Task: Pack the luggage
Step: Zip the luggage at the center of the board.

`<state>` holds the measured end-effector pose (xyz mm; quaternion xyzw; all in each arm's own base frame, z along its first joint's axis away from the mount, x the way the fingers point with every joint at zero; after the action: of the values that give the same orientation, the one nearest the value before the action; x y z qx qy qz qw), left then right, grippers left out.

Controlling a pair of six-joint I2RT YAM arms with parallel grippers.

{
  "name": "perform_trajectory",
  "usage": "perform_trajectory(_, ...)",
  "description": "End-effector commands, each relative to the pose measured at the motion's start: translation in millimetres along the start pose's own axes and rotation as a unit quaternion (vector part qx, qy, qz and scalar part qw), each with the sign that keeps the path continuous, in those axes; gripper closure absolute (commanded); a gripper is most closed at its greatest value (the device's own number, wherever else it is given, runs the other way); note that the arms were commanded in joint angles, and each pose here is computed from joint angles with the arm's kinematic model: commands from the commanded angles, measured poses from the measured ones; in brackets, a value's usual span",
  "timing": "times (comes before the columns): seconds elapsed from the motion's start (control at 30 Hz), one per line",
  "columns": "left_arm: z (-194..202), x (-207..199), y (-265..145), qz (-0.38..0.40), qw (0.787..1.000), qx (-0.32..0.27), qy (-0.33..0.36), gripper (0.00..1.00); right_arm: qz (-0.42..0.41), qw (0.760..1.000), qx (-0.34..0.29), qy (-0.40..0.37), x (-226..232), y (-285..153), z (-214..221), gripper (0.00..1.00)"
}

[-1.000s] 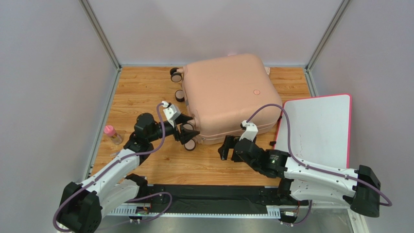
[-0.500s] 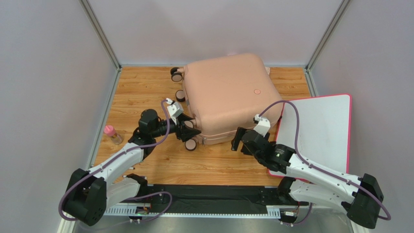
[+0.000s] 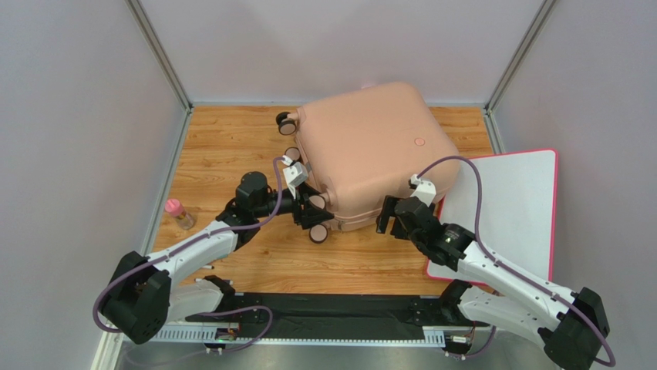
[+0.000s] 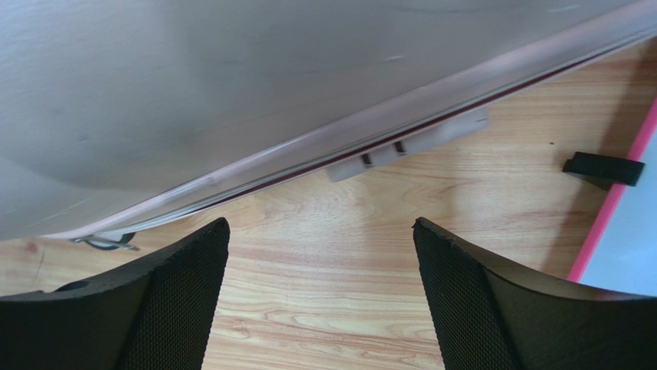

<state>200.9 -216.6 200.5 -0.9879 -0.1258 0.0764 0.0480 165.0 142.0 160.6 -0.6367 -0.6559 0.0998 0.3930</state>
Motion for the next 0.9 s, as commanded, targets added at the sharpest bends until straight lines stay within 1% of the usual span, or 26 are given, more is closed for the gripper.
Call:
perform_trajectory(0.0, -13, -31, 14, 0.079, 0.997, -0.007, -0.025, 1.0, -0.07, 0.997, -0.003, -0.014, 20, -10, -7, 0.12)
perform_trajectory(0.03, -18, -32, 17, 0.07, 0.997, -0.011, -0.029, 1.0, -0.081, 0.996, 0.004, -0.022, 20, -11, 2, 0.12)
perform_trajectory(0.07, -20, -38, 21, 0.078, 0.996, -0.01, -0.041, 1.0, -0.099, 0.995, -0.001, -0.017, 24, -13, 3, 0.13)
perform_trajectory(0.2, -29, -41, 29, 0.061, 0.995, -0.015, -0.079, 1.0, -0.16, 0.987, -0.007, -0.012, 30, -27, 19, 0.15)
perform_trajectory(0.33, -33, -42, 31, 0.049, 0.991, -0.023, -0.12, 1.0, -0.203, 0.979, -0.003, -0.006, 35, -25, 36, 0.18)
perform_trajectory(0.5, -46, -50, 33, 0.066, 0.987, -0.044, -0.138, 1.0, -0.23, 0.973, -0.007, -0.01, 41, -24, 49, 0.22)
perform_trajectory(0.67, -56, -59, 36, 0.08, 0.983, -0.049, -0.158, 1.0, -0.263, 0.963, -0.05, -0.02, 52, -32, 45, 0.24)
perform_trajectory(0.7, -59, -59, 36, 0.08, 0.982, -0.051, -0.16, 1.0, -0.266, 0.962, -0.052, -0.035, 52, -31, 47, 0.24)
perform_trajectory(0.73, -60, -61, 36, 0.083, 0.981, -0.051, -0.167, 1.0, -0.278, 0.958, -0.062, -0.03, 57, -32, 44, 0.24)
perform_trajectory(0.87, -64, -64, 36, 0.085, 0.979, -0.055, -0.177, 1.0, -0.266, 0.96, -0.074, -0.051, 57, -26, 45, 0.25)
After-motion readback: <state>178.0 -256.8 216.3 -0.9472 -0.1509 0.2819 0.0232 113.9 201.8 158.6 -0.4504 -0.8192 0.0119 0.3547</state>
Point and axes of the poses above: each gripper's point midway between its finger pads, its own y axis out along the fingers, its own x axis along the line the jaws close on, z = x × y, the point moved 7 cm from there along -y, back along the fingers, and after that the axes turned 8 degrees about y, right-handed, at the moved point
